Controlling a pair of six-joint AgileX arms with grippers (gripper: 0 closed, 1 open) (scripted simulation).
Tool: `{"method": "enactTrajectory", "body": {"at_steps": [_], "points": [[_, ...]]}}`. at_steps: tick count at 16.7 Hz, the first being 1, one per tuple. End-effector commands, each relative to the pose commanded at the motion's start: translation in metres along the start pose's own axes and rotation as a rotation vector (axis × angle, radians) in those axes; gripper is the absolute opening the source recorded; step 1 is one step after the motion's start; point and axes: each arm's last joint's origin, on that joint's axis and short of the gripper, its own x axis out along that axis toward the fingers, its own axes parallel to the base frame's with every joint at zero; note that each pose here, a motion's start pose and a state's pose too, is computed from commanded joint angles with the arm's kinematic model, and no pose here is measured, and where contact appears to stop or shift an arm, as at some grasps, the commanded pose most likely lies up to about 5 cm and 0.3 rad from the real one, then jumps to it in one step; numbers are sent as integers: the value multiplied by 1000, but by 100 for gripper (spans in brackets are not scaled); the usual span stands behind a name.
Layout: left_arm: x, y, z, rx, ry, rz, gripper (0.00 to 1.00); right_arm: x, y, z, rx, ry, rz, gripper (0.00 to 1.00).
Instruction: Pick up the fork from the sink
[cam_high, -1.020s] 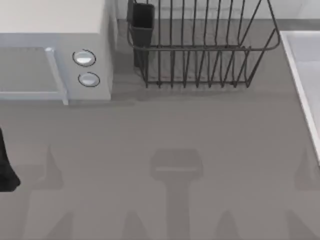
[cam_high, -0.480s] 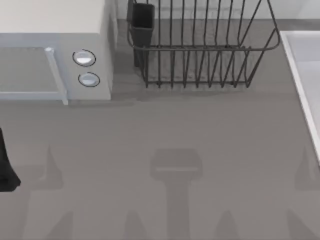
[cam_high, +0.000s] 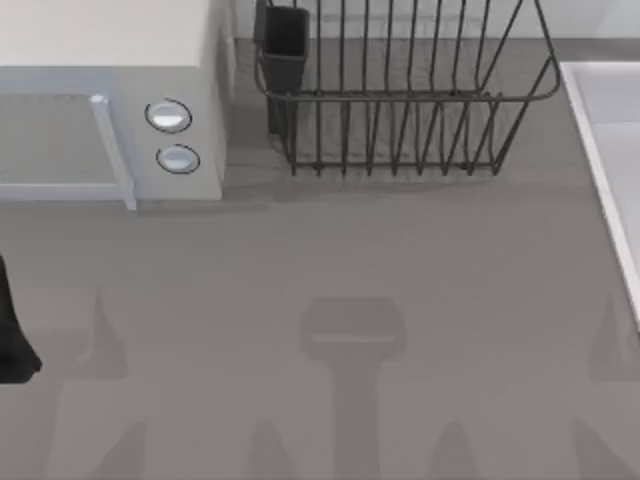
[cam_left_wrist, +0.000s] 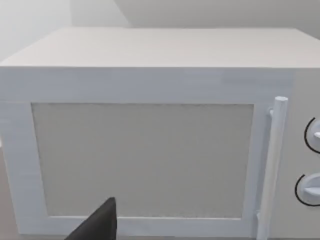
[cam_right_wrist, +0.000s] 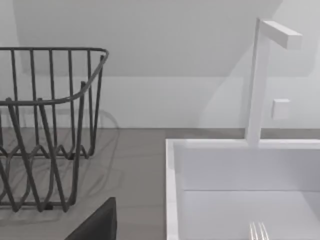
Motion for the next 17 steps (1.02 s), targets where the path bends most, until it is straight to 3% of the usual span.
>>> {"method": "enactTrajectory", "body": {"at_steps": [9, 17], "points": [[0, 0, 0, 0, 0, 0, 100, 1, 0, 10, -6, 37, -3, 100], [0, 0, 0, 0, 0, 0, 100, 40, -6, 94, -49, 376, -31, 100]]}}
